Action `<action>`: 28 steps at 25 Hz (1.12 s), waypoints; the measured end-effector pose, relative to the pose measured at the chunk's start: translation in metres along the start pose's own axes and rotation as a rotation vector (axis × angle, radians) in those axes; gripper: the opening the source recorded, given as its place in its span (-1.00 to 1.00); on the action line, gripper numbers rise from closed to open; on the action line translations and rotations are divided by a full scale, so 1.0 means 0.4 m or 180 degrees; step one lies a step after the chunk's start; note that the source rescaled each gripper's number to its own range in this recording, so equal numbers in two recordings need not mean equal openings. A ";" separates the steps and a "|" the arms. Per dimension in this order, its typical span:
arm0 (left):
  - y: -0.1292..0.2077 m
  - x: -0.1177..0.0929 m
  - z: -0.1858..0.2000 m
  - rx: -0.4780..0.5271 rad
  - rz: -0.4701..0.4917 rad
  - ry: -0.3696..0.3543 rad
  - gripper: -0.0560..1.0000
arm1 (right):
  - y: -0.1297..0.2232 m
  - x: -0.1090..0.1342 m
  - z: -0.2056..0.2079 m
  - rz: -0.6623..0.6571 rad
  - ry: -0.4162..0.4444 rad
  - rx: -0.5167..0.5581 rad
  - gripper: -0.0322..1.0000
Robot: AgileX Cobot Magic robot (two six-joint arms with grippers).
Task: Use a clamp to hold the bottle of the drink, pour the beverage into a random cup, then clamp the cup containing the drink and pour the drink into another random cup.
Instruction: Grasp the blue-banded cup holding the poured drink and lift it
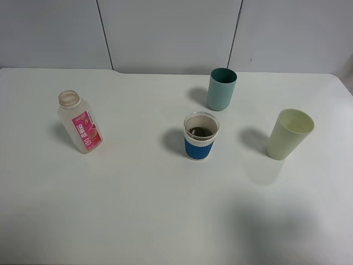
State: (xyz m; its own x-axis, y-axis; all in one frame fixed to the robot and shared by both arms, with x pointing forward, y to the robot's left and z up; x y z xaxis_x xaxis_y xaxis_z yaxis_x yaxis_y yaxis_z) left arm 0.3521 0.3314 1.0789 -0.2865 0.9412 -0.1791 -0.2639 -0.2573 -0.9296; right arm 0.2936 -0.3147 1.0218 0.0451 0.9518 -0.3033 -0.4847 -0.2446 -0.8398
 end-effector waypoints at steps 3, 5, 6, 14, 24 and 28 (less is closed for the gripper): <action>0.015 0.002 0.038 -0.0041 0.0082 0.0043 1.00 | 0.000 0.000 0.000 0.0000 0.0000 0.0000 0.67; 0.031 0.003 0.061 -0.0022 0.0129 0.0065 1.00 | 0.000 0.000 0.000 0.0000 0.0000 0.0000 0.67; 0.043 0.004 0.072 0.0011 0.0155 0.0078 1.00 | 0.000 0.000 0.000 0.0000 0.0000 0.0000 0.67; 0.137 0.026 0.132 0.0318 0.0242 0.0023 1.00 | 0.000 0.000 0.000 0.0000 0.0000 0.0000 0.67; 0.179 0.031 0.117 0.0525 0.0280 -0.0012 1.00 | 0.000 0.000 0.000 0.0000 0.0000 0.0000 0.67; 0.182 0.028 0.099 0.0468 0.0290 0.0025 1.00 | 0.000 0.000 0.000 0.0000 0.0000 0.0000 0.67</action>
State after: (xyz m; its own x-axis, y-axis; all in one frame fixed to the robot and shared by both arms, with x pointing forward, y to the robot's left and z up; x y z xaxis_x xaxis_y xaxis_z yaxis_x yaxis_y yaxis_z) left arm 0.2932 0.3145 1.0220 -0.3083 0.9141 -0.2636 -0.3692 -0.3703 -0.8524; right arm 0.2936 -0.3147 1.0218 0.0451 0.9518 -0.3033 -0.4847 -0.2446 -0.8398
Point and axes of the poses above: a point on each arm's last joint axis where the gripper is mounted, z pointing back along that axis away from the gripper, x along the wrist's bending axis when the last joint is at zero, y = z × x, the point moved 7 cm from there along -z, pointing out along that axis toward the gripper, and after that the axes turned 14 degrees about z, right-handed, at the moved point
